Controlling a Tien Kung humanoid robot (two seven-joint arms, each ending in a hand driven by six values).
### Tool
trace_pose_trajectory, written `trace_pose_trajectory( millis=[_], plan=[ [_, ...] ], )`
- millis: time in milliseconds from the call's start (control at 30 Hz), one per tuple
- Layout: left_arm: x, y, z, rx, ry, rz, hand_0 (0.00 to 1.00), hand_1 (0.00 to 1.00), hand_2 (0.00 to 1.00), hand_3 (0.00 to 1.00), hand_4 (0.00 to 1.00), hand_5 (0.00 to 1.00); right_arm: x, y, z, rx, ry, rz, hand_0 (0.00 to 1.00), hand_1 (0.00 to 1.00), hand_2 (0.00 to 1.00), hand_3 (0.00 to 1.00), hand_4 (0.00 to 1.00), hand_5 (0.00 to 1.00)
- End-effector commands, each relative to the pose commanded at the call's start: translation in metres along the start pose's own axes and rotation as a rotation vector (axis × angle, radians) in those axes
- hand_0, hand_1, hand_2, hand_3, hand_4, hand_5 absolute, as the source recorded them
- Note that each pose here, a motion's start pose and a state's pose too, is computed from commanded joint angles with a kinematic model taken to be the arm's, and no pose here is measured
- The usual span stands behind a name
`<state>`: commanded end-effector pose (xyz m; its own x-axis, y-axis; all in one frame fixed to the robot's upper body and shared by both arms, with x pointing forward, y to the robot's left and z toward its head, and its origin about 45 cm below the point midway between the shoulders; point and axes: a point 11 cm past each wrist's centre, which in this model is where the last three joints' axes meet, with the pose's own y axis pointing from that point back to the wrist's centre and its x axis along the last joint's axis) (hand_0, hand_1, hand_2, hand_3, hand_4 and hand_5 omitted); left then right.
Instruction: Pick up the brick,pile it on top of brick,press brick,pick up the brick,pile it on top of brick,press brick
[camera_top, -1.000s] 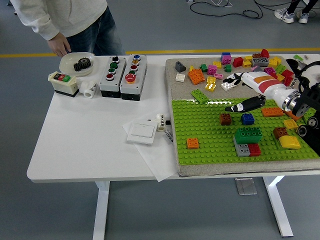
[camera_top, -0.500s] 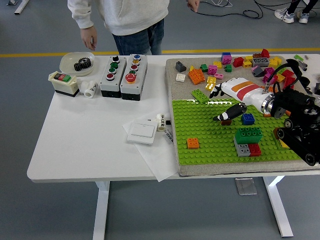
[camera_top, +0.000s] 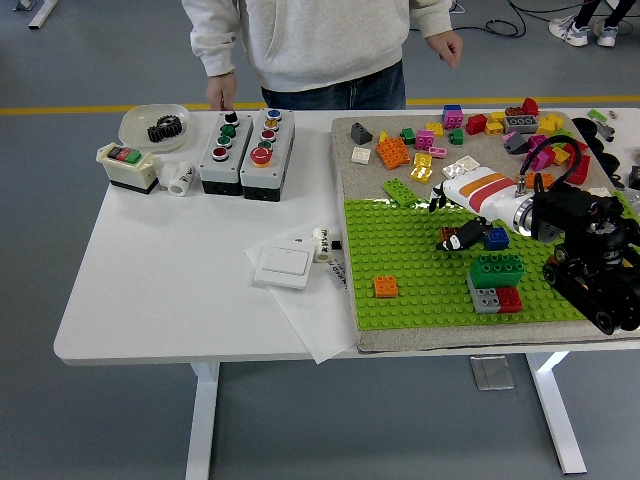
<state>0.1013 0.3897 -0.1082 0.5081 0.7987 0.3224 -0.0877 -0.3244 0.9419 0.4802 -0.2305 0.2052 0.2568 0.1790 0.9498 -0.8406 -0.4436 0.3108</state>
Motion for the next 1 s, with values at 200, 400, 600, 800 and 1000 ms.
trace_pose_trajectory(
  millis=[200,400,600,800,1000],
  plan=[
    [0.0,0.0,0.0,0.0,-0.002,0.001,0.751,0.734,0.73,0.598,0.664,0.595,-0.003,-0.001,-0.001,-0.003,0.028,-0.01,0.507,0.573,0.595,0.607,0.921,0.302],
    [0.001,0.0,0.001,-0.001,-0.002,0.002,0.751,0.733,0.73,0.598,0.664,0.595,-0.006,-0.001,0.002,-0.014,0.042,-0.017,0.47,0.561,0.574,0.59,0.91,0.293],
    [0.001,0.0,0.002,-0.002,-0.005,0.004,0.752,0.734,0.729,0.598,0.663,0.594,-0.008,0.0,0.006,-0.029,0.054,-0.025,0.468,0.549,0.565,0.579,0.898,0.291],
    [0.002,0.0,0.002,-0.003,-0.006,0.005,0.752,0.734,0.729,0.598,0.663,0.594,-0.012,0.001,0.01,-0.04,0.066,-0.041,0.459,0.55,0.561,0.581,0.9,0.291],
    [0.002,0.0,0.002,-0.002,-0.008,0.005,0.751,0.734,0.729,0.598,0.663,0.594,-0.015,0.002,0.01,-0.04,0.07,-0.046,0.434,0.508,0.526,0.528,0.872,0.279]
  ],
)
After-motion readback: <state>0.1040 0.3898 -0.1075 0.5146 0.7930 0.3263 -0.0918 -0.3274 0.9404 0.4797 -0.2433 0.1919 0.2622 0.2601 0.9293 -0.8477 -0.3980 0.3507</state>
